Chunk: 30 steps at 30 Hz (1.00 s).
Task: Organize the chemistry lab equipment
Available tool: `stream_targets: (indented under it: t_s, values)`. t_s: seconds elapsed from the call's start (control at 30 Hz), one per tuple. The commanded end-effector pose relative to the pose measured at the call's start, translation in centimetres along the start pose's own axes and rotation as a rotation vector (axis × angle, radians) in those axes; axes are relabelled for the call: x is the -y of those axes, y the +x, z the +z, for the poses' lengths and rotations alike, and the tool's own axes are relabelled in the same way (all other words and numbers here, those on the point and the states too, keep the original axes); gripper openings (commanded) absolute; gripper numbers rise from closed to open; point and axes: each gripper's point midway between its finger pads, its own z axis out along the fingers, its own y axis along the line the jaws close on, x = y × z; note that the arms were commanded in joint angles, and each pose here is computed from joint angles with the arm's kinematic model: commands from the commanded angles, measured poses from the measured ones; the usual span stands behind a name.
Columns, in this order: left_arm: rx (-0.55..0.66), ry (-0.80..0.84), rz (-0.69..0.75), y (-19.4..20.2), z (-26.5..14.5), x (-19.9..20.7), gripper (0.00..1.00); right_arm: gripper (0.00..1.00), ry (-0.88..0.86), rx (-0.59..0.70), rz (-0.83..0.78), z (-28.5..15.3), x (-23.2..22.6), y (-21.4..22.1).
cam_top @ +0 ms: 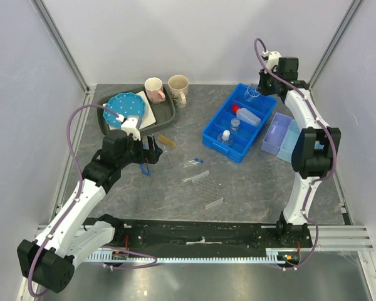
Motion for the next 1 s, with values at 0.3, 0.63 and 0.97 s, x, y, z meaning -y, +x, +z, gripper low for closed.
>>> stream_targets:
  t_s: [0.3, 0.63, 0.97]
  values:
    - [0.094, -0.004, 0.089, -0.6, -1.1, -0.6, 0.98, 0.09, 0.146, 0.015, -0.006, 6.7, 4.1, 0.4]
    - [0.068, -0.001, 0.079, -0.1, -0.5, -0.6, 0.98, 0.17, 0.115, -0.07, 0.019, 9.0, 3.8, 4.6]
    - [0.033, 0.04, 0.036, 0.6, -0.9, 0.3, 0.98, 0.38, 0.079, -0.049, 0.016, 6.7, 2.7, 2.9]
